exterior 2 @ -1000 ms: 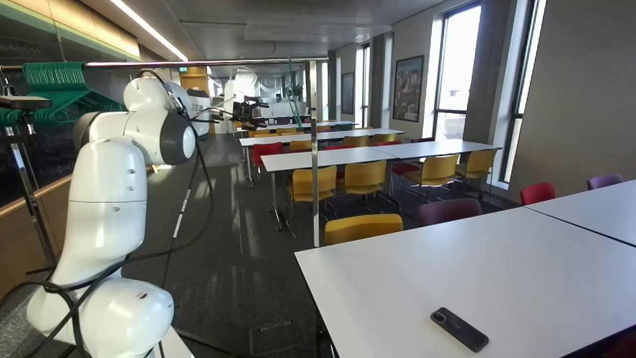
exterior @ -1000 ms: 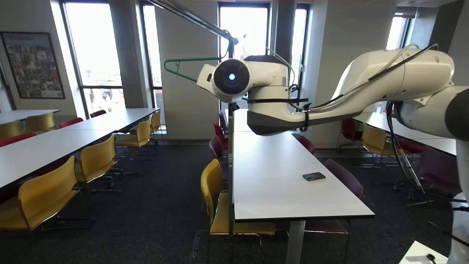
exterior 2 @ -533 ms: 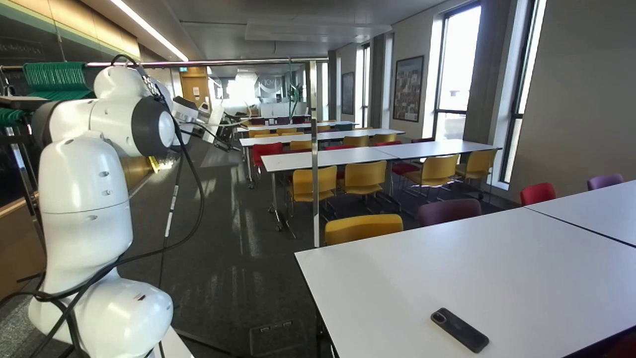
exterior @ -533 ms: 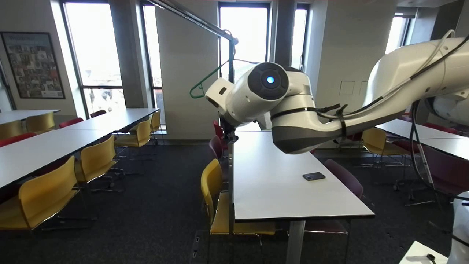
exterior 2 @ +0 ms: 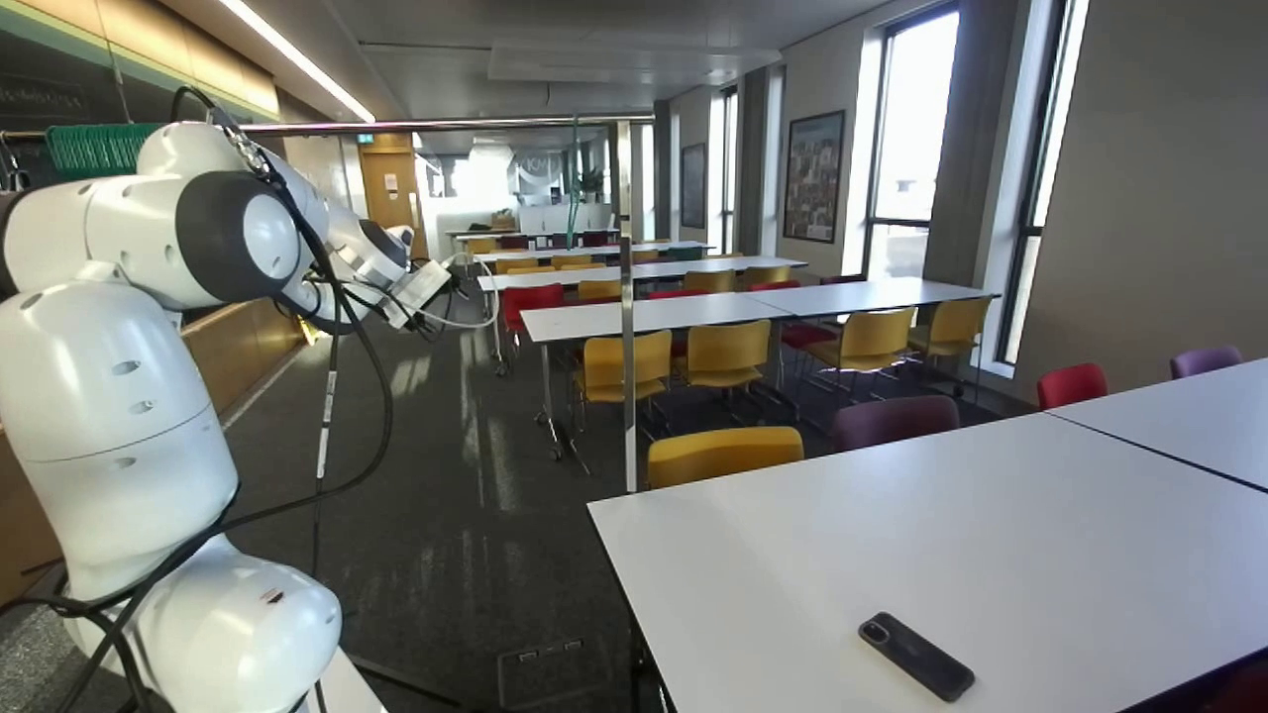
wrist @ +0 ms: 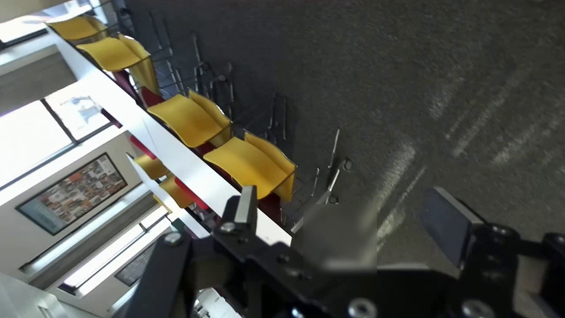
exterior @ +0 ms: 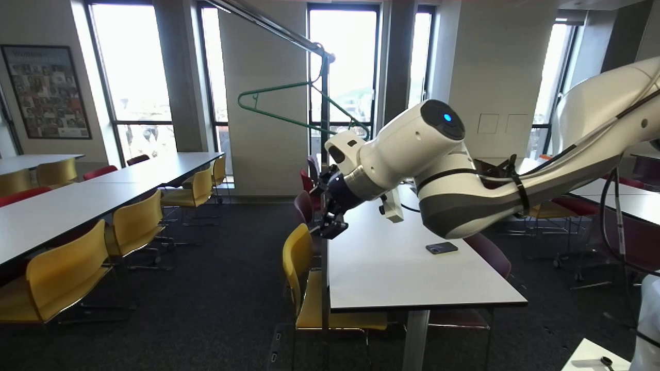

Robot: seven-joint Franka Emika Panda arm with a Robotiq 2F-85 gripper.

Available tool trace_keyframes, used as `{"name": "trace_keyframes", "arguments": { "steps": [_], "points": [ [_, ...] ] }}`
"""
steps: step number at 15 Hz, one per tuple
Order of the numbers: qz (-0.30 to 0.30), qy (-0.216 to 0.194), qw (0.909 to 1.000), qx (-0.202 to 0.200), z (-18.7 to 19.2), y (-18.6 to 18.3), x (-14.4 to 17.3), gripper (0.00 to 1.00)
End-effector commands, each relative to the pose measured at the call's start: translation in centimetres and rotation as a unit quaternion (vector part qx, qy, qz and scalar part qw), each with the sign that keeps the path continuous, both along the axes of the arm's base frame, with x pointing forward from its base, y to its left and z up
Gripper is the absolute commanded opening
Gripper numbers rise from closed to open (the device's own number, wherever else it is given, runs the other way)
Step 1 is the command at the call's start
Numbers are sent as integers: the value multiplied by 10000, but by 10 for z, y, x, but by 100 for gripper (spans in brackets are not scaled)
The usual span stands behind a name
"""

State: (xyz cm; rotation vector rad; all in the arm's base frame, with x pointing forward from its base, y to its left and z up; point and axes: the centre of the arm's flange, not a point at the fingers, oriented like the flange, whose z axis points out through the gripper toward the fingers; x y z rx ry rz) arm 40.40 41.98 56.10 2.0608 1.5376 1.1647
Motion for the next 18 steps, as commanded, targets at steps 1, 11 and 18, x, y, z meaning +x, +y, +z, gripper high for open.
{"name": "trace_keyframes", "arguments": {
  "steps": [1,11,18],
  "points": [
    [18,799,9940,741,-5,-38,-23,100],
    [-1200,3441,9294,582,-47,-67,-40,100],
    [-1527,3986,9041,-204,-47,-101,-48,100]
  ]
}}
